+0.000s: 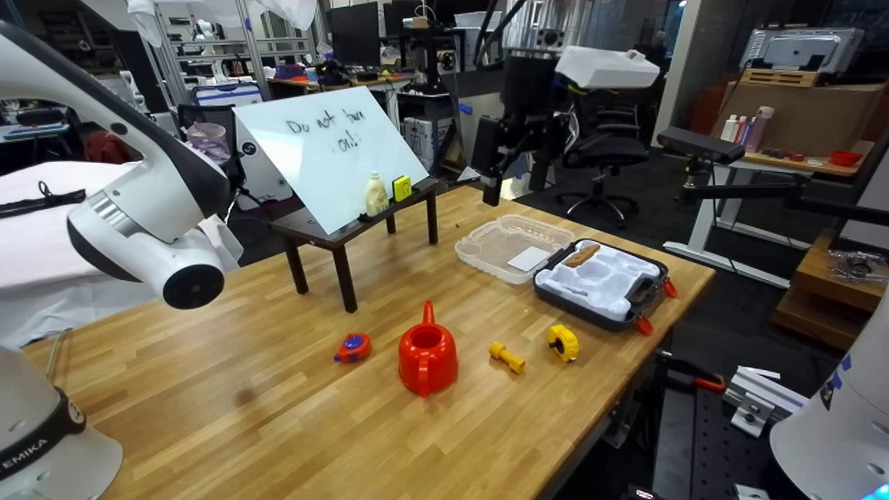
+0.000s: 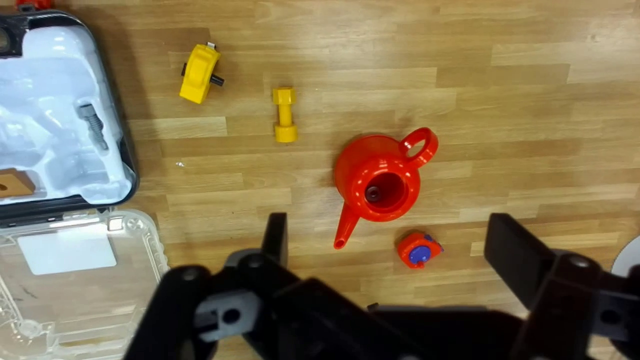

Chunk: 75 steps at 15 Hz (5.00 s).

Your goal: Put the bottle on the stand in the case

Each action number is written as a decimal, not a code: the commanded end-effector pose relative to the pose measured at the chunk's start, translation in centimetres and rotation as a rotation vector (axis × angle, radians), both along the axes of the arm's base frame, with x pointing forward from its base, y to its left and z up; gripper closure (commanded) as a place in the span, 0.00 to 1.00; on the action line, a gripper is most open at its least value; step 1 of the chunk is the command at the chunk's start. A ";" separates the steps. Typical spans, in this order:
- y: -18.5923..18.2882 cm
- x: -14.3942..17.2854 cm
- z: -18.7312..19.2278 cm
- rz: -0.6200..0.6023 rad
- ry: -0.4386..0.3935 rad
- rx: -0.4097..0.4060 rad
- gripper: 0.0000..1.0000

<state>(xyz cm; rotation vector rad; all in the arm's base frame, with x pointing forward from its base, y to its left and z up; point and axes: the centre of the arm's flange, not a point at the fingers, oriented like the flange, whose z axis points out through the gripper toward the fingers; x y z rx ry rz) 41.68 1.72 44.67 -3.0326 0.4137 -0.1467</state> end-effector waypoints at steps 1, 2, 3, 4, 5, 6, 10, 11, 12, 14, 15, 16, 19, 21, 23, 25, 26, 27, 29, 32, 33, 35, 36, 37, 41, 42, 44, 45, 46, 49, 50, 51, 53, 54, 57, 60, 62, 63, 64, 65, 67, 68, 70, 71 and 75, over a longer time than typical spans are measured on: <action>0.1 0.4 -0.3 -0.003 0.009 0.000 0.00; 0.1 0.5 -0.5 -0.002 0.013 0.000 0.00; 0.1 0.4 -0.4 -0.002 0.011 0.000 0.00; 0.1 0.3 -0.2 -0.003 0.006 0.000 0.00; 0.1 0.3 -0.1 -0.002 0.003 0.000 0.00; 0.1 0.2 0.0 -0.002 0.002 0.000 0.00; 0.1 0.2 -0.1 -0.003 0.003 0.000 0.00; 0.1 0.2 -0.1 -0.002 0.003 0.000 0.00; 0.1 0.2 -0.1 -0.002 0.003 0.000 0.00; 0.1 0.2 -0.1 -0.002 0.003 0.000 0.00; 0.1 0.5 0.1 -0.012 -0.002 0.007 0.00; 0.2 1.1 0.3 -0.030 -0.006 0.013 0.00; 0.0 3.6 0.8 -0.128 -0.010 0.036 0.00; -0.3 5.4 0.9 -0.220 -0.013 0.040 0.00; -1.0 7.3 0.4 -0.346 0.011 0.045 0.00; -1.7 8.8 -0.2 -0.458 0.019 0.055 0.00; -1.8 9.4 -0.3 -0.477 0.006 0.064 0.00; -1.8 9.8 -0.3 -0.472 0.000 0.073 0.00; -1.5 10.2 -0.1 -0.433 -0.021 0.085 0.00; -1.5 9.8 -0.2 -0.436 -0.014 0.069 0.00; -1.5 9.8 -0.2 -0.436 -0.014 0.069 0.00; -1.5 9.8 -0.2 -0.436 -0.014 0.069 0.00; -1.5 9.8 -0.2 -0.436 -0.014 0.069 0.00; -1.5 9.8 -0.2 -0.436 -0.014 0.069 0.00; -0.7 10.4 -0.5 -0.457 -0.006 0.074 0.00; -0.6 11.0 -0.9 -0.481 -0.005 0.062 0.00; -0.5 12.3 -1.6 -0.546 -0.001 0.066 0.00; -0.6 13.4 -1.9 -0.599 0.017 0.076 0.00; -0.8 14.4 -2.2 -0.652 0.033 0.080 0.00; -2.0 17.9 -2.8 -0.827 0.040 0.095 0.00; -2.7 19.0 -3.0 -0.886 0.044 0.104 0.00; -3.3 19.9 -3.1 -0.939 0.049 0.117 0.00; -4.5 21.3 -3.5 -1.033 0.061 0.130 0.00; -4.4 19.5 -3.9 -0.961 0.031 0.115 0.00; -4.8 20.6 -4.2 -1.010 0.039 0.119 0.00; -4.6 20.6 -4.1 -1.015 0.040 0.120 0.00; -4.6 20.6 -4.1 -1.016 0.040 0.120 0.00; -4.6 20.6 -4.1 -1.016 0.040 0.120 0.00; -4.6 20.6 -4.1 -1.016 0.040 0.120 0.00; -4.6 20.7 -4.0 -1.016 0.028 0.123 0.00; -4.6 21.4 -3.7 -1.024 0.002 0.138 0.00; -4.7 22.1 -3.3 -1.029 -0.018 0.147 0.00; -5.0 23.5 -2.5 -1.053 -0.063 0.171 0.00; -5.2 24.2 -2.1 -1.068 -0.081 0.182 0.00; -6.6 27.3 -1.5 -1.107 -0.136 0.193 0.00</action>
